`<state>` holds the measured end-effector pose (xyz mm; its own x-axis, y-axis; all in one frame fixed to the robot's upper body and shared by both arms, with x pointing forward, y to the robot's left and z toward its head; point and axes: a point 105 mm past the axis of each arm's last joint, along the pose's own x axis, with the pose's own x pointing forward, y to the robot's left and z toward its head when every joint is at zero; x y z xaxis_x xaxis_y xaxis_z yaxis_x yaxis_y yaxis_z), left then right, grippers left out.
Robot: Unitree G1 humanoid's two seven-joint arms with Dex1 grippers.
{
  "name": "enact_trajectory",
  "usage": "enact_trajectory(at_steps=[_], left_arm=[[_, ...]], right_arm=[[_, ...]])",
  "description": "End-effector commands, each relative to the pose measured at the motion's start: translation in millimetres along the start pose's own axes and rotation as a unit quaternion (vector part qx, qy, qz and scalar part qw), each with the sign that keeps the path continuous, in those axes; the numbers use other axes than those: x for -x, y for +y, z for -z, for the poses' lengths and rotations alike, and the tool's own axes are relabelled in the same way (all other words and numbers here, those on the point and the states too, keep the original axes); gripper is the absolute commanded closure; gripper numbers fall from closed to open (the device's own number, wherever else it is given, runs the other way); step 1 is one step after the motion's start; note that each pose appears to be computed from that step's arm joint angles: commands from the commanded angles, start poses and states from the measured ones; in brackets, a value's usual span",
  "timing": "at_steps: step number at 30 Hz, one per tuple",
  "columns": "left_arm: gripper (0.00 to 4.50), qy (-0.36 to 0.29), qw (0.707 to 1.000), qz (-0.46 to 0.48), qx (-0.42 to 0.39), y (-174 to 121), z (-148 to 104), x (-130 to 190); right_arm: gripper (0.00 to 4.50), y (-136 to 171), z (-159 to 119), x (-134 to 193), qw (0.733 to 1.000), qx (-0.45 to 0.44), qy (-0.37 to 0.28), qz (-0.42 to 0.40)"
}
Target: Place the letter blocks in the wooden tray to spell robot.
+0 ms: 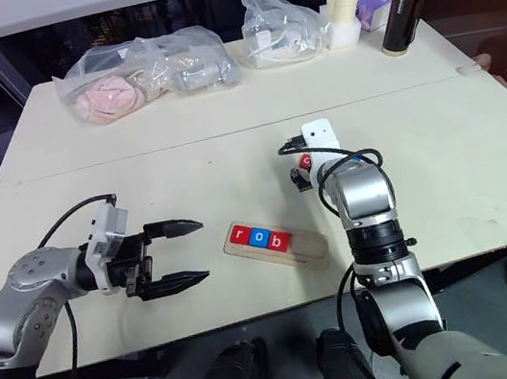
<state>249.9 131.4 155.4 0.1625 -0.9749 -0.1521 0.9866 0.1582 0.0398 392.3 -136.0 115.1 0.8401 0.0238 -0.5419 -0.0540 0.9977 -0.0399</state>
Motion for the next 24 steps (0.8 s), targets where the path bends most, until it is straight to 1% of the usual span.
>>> enact_trajectory(at_steps=[1, 4, 8, 13, 16, 17, 19, 21, 24], left_arm=[[0.00, -0.007, 1.000, 0.003, -0.026, 0, -9, -2], [0.00, -0.008, 1.000, 0.001, -0.026, 0, -8, -2], [0.00, -0.008, 1.000, 0.000, -0.025, -1, -7, -3], [0.00, -0.006, 1.000, -0.004, -0.025, -1, -6, -2], [0.00, -0.005, 1.000, -0.006, -0.026, -1, -6, -2], [0.00, -0.005, 1.000, -0.006, -0.025, -1, -6, -2], [0.00, -0.005, 1.000, -0.007, -0.026, -1, -6, -2], [0.00, -0.005, 1.000, -0.009, -0.026, 0, -5, -2], [0.00, -0.006, 1.000, -0.008, -0.026, 0, -5, -2]], right_arm=[[0.03, 3, -9, -2, 0.999, -0.047, -0.001, 0.015], [0.03, 9, -13, -9, 0.995, -0.092, 0.005, 0.027], [0.03, 13, -22, -15, 0.993, -0.111, -0.002, 0.042], [0.03, 19, -19, -21, 0.992, -0.116, 0.012, 0.047], [0.79, 22, -19, -21, 0.993, -0.103, 0.013, 0.048], [1.23, 23, -18, -21, 0.995, -0.091, 0.013, 0.046], [2.29, 26, -16, -21, 0.997, -0.066, 0.012, 0.045], [3.29, 27, -13, -20, 0.997, -0.063, 0.019, 0.045], [3.35, 20, -16, -12, 0.998, -0.045, 0.017, 0.038]])
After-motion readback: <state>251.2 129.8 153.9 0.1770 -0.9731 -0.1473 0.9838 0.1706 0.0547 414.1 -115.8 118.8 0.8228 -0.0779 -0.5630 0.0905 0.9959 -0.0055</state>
